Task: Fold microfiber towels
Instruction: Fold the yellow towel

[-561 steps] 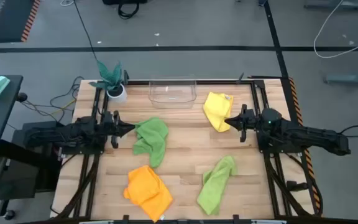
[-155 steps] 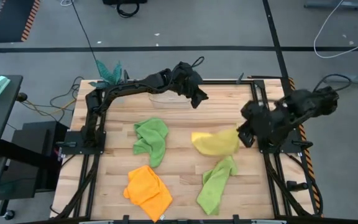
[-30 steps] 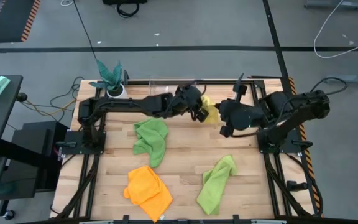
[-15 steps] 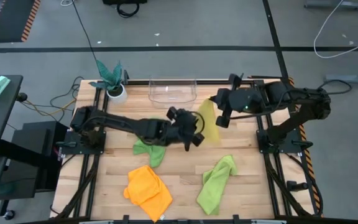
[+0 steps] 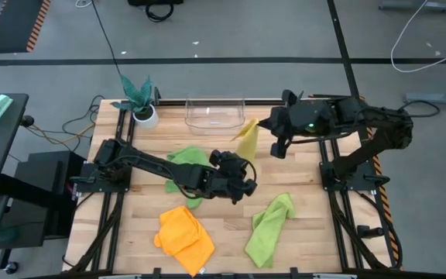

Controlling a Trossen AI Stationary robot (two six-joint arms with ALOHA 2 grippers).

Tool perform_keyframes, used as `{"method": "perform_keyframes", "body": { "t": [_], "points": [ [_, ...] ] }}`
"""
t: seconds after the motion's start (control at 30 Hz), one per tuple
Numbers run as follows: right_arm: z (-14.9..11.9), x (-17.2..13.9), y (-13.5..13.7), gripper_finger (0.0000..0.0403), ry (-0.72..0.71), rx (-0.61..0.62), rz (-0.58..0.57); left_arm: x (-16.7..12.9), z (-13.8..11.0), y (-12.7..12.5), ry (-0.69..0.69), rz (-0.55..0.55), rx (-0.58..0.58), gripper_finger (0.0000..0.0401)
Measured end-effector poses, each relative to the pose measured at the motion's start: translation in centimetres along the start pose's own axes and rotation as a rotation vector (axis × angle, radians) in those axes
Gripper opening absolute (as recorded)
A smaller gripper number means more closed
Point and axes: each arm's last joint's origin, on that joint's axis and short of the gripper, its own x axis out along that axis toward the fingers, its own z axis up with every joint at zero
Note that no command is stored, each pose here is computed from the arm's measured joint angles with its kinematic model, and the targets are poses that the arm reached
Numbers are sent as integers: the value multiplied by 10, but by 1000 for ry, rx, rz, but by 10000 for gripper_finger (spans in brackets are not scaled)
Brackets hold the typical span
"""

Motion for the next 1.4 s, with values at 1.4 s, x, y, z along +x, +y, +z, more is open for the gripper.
{"method": "perform_keyframes", "body": {
  "t": [1.4],
  "points": [
    [-22, -88, 17, 0, 199, -29, 336, 74, 96, 102, 140, -226, 90, 11]
  ]
}}
